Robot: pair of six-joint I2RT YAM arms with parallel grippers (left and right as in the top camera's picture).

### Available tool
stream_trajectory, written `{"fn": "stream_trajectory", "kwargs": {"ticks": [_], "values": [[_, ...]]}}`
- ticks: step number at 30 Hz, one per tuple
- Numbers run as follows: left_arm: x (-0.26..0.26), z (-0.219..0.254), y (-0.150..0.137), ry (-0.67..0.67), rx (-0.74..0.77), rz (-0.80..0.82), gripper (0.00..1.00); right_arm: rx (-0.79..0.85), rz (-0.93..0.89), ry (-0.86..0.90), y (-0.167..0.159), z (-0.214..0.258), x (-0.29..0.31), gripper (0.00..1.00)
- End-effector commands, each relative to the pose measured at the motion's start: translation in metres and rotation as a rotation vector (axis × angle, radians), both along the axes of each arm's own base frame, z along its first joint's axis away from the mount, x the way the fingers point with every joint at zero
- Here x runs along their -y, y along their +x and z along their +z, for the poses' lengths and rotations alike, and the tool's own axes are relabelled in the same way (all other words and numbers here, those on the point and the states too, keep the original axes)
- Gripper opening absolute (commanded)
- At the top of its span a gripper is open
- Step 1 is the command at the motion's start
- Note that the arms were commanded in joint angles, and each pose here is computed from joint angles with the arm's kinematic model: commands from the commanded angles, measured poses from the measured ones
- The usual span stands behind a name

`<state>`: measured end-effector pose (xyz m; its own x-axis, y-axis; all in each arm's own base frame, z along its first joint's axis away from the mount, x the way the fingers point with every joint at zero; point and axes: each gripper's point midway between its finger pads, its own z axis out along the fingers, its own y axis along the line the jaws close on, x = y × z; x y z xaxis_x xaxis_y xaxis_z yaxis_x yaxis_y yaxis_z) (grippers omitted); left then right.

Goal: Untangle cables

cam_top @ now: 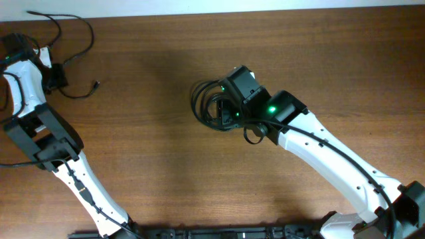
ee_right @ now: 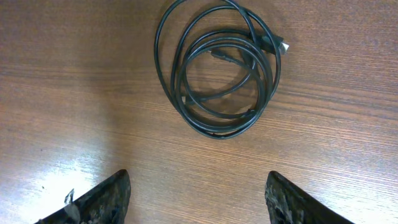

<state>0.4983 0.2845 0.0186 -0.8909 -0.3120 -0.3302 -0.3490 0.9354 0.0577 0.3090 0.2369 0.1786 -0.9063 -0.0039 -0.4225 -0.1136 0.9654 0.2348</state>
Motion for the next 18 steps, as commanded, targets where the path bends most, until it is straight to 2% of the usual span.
{"fn": "stream_trajectory", "kwargs": {"ticks": [1, 3, 4, 5, 6, 8, 11, 12, 14, 17, 18], "values": [[-0.001, -0.056, -0.026, -0.076, -0.122, 0.023, 0.43, -0.001, 0.003, -0.003, 0.0, -0.001, -0.001, 0.67], [0.009, -0.06, -0.024, -0.135, -0.104, 0.008, 0.25, -0.001, 0.003, -0.003, 0.0, -0.001, -0.001, 0.67], [0.021, -0.058, -0.017, -0.202, -0.064, -0.009, 0.09, 0.0, 0.003, -0.002, 0.0, -0.001, -0.001, 0.67], [0.028, -0.057, -0.013, -0.249, -0.038, 0.008, 0.02, 0.001, 0.003, -0.002, 0.0, -0.001, -0.001, 0.67], [0.042, -0.054, -0.004, -0.331, 0.004, 0.031, 0.0, 0.0, 0.003, -0.002, 0.0, -0.001, -0.001, 0.67], [0.074, -0.04, 0.017, -0.543, 0.106, 0.086, 0.0, 0.0, 0.003, -0.003, 0.0, -0.001, -0.001, 0.67], [0.115, -0.004, 0.063, -0.947, 0.215, 0.418, 0.0, -0.001, 0.004, -0.002, 0.0, -0.001, -0.001, 0.67], [0.132, 0.018, 0.085, -1.083, 0.272, 0.411, 0.0, -0.001, 0.004, -0.002, 0.0, -0.001, -0.001, 0.67], [0.169, 0.061, 0.127, -1.243, 0.379, 0.335, 0.0, -0.001, 0.004, -0.002, 0.0, -0.001, -0.001, 0.67], [0.178, 0.085, 0.17, -1.155, 0.571, 0.313, 0.01, -0.017, 0.018, 0.016, -0.003, -0.001, -0.005, 0.67], [0.177, 0.086, 0.172, -1.142, 0.587, 0.312, 0.14, -0.02, 0.02, 0.02, -0.004, -0.001, -0.006, 0.67]]}}
